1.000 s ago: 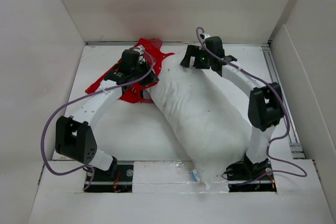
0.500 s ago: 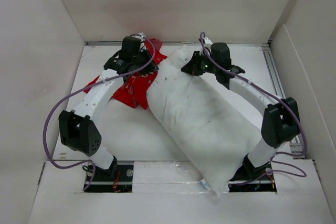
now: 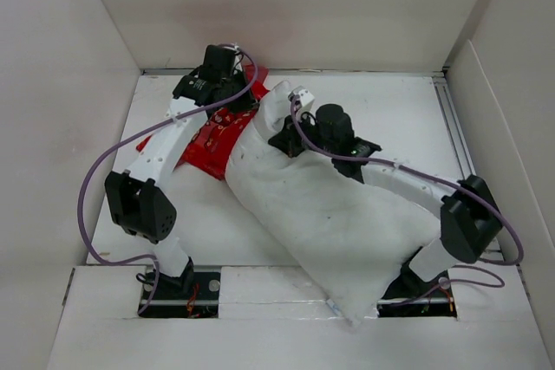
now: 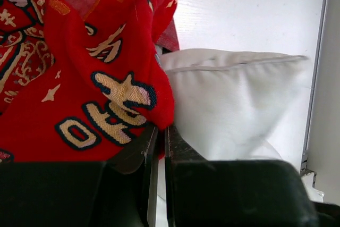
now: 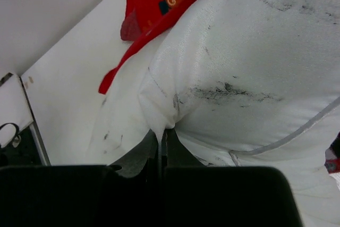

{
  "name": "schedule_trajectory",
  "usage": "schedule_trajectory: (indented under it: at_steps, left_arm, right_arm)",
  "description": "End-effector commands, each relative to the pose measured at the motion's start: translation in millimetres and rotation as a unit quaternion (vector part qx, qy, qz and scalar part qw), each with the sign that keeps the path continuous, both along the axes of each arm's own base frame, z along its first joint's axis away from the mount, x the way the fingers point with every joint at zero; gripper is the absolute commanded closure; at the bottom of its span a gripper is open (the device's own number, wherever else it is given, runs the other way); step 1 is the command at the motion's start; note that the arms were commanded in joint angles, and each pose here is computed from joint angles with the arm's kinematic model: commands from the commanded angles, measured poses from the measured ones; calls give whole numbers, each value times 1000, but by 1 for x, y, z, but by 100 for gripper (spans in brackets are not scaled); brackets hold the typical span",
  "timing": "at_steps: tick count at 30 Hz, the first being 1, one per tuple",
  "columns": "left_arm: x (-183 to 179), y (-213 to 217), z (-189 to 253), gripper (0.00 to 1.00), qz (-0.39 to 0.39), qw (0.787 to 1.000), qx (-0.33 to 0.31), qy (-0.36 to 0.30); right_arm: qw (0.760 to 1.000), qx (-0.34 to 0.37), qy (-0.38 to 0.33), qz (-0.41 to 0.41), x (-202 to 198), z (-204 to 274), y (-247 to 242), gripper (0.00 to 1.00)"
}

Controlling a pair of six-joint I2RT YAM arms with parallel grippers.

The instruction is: Put the pillow into the pillowcase

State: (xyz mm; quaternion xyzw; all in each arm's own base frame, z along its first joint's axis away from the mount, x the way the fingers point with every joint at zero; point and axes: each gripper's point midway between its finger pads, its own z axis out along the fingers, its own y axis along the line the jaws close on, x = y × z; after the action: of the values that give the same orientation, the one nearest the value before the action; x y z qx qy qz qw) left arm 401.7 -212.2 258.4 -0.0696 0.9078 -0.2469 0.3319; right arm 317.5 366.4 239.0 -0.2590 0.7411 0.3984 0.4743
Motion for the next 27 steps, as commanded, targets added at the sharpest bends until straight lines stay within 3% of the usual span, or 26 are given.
schedule_trajectory:
  at_steps: [1, 10, 14, 17, 19, 23, 26, 27]
  left_arm:
    - [-7, -16, 56, 100, -22, 995, -65, -71]
    - [-62, 1, 97, 100, -31, 986, -103, -127]
    - [-82, 17, 106, 100, -13, 985, -96, -141]
    - [-96, 28, 91, 100, -4, 987, -82, -135]
    - [-100, 37, 56, 100, 10, 993, -55, -106]
    - [-103, 51, -12, 100, 31, 998, -3, -52]
    - [-102, 68, -37, 100, 66, 996, 34, -43]
    - [-100, 73, -38, 95, 73, 995, 45, -47]
  right_arm:
    - [997, -20, 43, 62, -33, -42, 37, 100]
    - [989, -53, 137, 24, 0, -128, 43, 100]
    - [981, -89, 142, -102, 43, -142, 18, 100]
    - [969, -96, 146, -173, 73, -137, -13, 100]
    - [959, -112, 143, -216, 89, -133, -31, 100]
    - [958, -120, 121, -231, 88, -109, -37, 100]
    - [965, -129, 98, -207, 81, -103, -28, 100]
    - [964, -136, 99, -205, 82, -108, -28, 100]
